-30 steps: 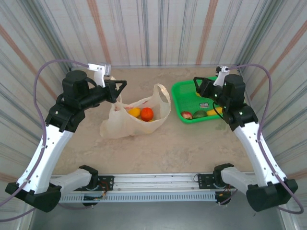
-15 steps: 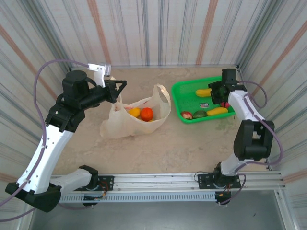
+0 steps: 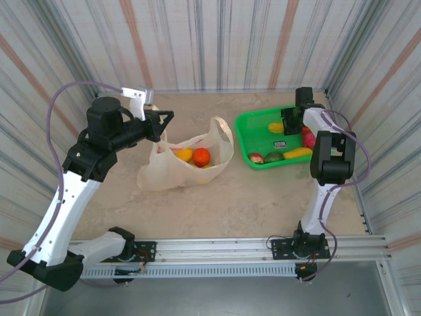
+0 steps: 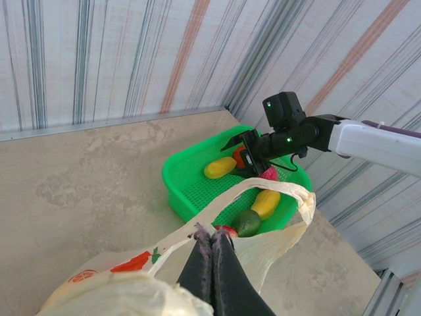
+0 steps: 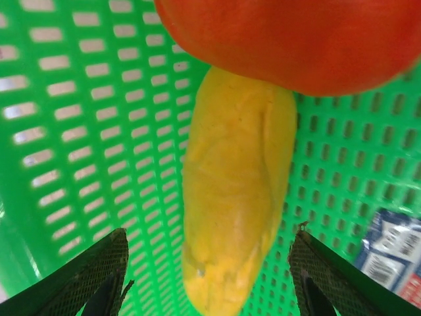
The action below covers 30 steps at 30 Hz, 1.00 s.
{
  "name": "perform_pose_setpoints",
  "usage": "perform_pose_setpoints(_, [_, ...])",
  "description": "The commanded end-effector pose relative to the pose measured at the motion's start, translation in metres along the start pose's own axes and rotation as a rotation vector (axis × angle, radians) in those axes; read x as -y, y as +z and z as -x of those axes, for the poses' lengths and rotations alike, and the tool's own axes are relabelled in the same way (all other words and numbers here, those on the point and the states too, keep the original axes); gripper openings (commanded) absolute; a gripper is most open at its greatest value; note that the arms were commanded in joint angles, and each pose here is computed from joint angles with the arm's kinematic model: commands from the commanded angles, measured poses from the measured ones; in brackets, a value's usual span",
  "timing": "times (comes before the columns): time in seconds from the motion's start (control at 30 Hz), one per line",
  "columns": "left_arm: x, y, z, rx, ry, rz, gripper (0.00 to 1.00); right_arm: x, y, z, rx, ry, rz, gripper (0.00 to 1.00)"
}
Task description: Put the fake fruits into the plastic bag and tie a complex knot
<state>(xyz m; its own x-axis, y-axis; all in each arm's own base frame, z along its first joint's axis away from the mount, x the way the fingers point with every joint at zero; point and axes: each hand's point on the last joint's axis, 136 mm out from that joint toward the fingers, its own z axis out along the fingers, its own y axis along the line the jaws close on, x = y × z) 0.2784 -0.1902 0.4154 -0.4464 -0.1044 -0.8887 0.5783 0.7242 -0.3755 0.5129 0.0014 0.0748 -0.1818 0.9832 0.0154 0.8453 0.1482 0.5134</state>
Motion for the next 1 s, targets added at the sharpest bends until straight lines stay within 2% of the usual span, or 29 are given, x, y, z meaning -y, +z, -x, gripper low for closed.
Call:
perform_pose_setpoints(0.0, [0.003, -0.004, 0.009, 0.022, 0.038, 0.006, 0.0, 0.011, 0.016, -0.001, 0.018, 0.029, -0.067, 0.67])
perform_pose_setpoints(0.27, [0.001, -0.002, 0.008, 0.015, 0.04, 0.015, 0.0, 0.044, 0.044, 0.0, 0.005, 0.051, -0.145, 0.59])
perform_pose_setpoints(0.47, [0.001, 0.0, 0.01, 0.015, 0.038, 0.014, 0.0, 0.039, 0.034, 0.002, -0.002, 0.044, -0.1, 0.46])
perform_pose_setpoints(0.63, [-0.001, 0.002, 0.009, 0.013, 0.038, 0.018, 0.0, 0.017, -0.001, -0.003, -0.018, 0.02, -0.007, 0.44])
perform_pose_setpoints(0.8, [-0.003, 0.002, 0.01, 0.015, 0.037, 0.028, 0.0, -0.015, -0.055, -0.016, -0.038, -0.038, 0.144, 0.44])
perform_pose_setpoints(0.97, [-0.003, 0.003, 0.01, 0.015, 0.028, 0.026, 0.0, -0.056, -0.135, -0.045, -0.082, -0.199, 0.404, 0.44])
